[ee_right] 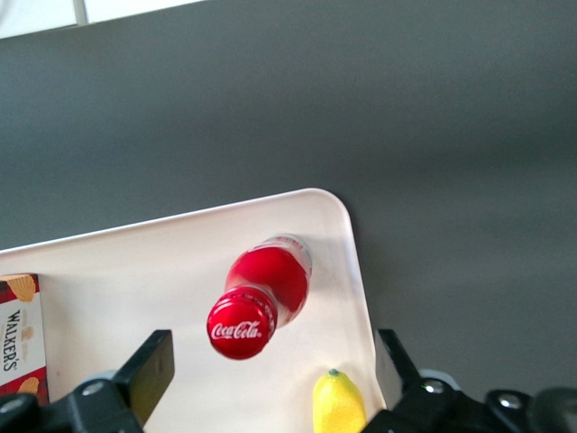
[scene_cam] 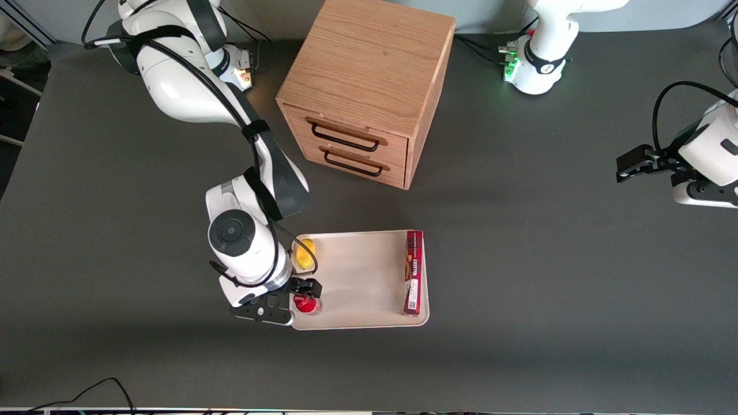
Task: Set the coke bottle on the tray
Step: 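Open the right gripper and raise it away from the bottle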
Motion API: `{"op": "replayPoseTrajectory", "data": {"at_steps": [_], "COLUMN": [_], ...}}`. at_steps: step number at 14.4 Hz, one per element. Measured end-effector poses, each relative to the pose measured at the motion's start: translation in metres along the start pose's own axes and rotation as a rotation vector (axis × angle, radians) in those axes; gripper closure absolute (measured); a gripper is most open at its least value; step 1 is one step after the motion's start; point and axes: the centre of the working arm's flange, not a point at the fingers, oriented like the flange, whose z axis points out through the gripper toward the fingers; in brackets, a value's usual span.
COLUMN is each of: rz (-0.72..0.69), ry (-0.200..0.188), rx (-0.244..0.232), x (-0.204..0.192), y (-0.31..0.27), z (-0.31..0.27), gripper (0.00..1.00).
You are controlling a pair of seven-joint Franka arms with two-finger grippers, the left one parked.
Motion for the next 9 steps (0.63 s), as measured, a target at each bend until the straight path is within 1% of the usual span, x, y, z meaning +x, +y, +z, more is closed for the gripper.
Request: {"op": "replayPoseTrajectory", "data": {"at_steps": [2,3,4,6,7,9], "rz": [0.005,0.008,0.013,0.015,0.001,-0.014], "ry": [0.010,0.008,-0.006,-0.052,-0.067,-0.077], "rx": [0.004,0.002,-0.008,-0.040,-0.047,-0.045], "x": [0.004,0.005,0.006,0.007,0.007,0.005], "y": [0.002,0.004,0.009,0.025,0.033,0.059], "z": [-0.008,-0.016,-0.024,-0.047,-0.063,-0.100], "gripper": [0.00,0.00,0.00,0.00,0.00,0.00]}}
